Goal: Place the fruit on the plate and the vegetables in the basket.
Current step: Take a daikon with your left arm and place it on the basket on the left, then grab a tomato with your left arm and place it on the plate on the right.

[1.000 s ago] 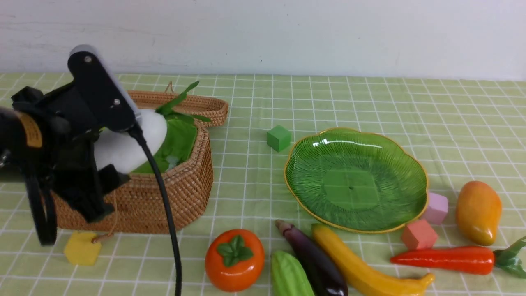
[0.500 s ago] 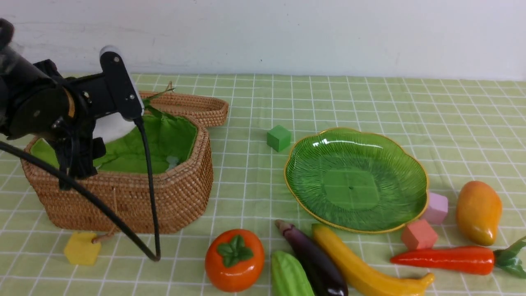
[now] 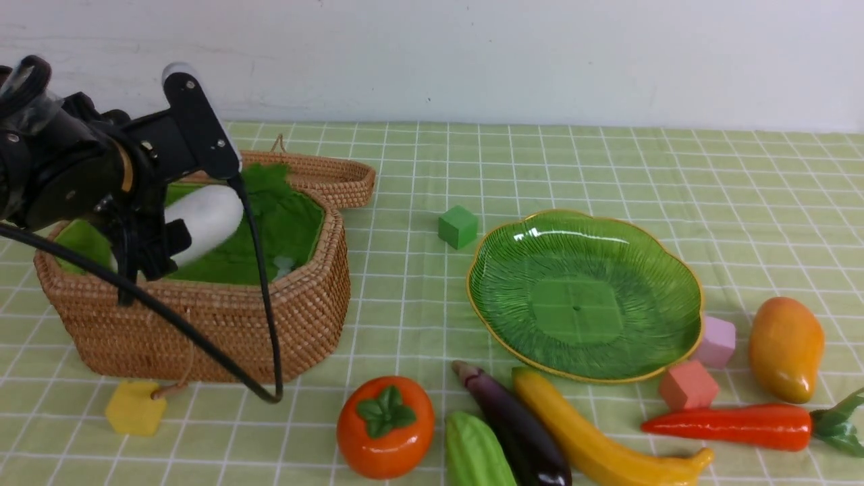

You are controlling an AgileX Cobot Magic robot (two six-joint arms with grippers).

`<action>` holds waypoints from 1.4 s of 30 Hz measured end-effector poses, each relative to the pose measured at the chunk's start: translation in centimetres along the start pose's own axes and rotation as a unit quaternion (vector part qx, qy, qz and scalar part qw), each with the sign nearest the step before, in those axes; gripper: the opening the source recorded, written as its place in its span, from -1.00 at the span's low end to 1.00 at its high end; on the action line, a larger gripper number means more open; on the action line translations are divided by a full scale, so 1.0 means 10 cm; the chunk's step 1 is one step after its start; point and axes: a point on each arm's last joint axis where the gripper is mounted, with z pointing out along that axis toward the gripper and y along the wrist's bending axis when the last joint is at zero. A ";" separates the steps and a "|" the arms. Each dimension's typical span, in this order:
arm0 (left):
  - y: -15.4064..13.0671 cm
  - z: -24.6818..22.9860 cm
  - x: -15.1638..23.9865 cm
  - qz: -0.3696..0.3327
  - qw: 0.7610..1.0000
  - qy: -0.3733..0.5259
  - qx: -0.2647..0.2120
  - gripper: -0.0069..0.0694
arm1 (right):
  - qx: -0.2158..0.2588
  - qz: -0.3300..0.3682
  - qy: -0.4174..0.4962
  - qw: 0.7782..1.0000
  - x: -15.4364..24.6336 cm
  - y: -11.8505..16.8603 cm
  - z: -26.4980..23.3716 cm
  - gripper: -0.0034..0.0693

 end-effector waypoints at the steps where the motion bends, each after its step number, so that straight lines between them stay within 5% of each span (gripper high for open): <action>1: 0.01 -0.02 0.00 -0.005 1.000 -0.001 -0.002 0.92 | 0.000 0.000 0.000 1.000 0.00 0.00 0.00 -0.52; 8: 0.09 -0.23 0.01 -0.075 0.997 -0.014 -0.015 0.72 | -0.001 0.001 0.000 1.000 0.00 0.00 0.00 -0.51; 13: 0.10 -0.48 0.04 -0.268 0.963 -0.020 0.016 0.24 | -0.004 0.001 0.007 1.000 0.01 0.01 0.00 -0.50; 15: 0.06 -0.61 0.07 -0.366 0.929 -0.001 0.049 -0.25 | -0.005 0.000 0.012 1.000 0.02 0.01 0.00 -0.50; 20: -0.08 -0.80 0.09 -0.429 0.893 0.032 0.131 -0.85 | -0.007 0.000 0.020 1.000 0.04 0.01 0.00 -0.50; 29: -0.67 -1.26 -0.30 -0.337 0.892 0.038 0.299 -0.85 | -0.013 0.027 0.062 0.998 0.11 0.03 -0.01 -0.48; 39: -1.28 -1.43 -0.71 -0.228 0.909 0.028 0.348 -0.85 | -0.019 0.049 0.096 0.994 0.17 0.04 -0.02 -0.47; 42: -1.42 -1.28 -0.79 -0.207 0.914 0.042 0.345 -0.68 | -0.019 0.049 0.096 0.994 0.17 0.04 -0.02 -0.47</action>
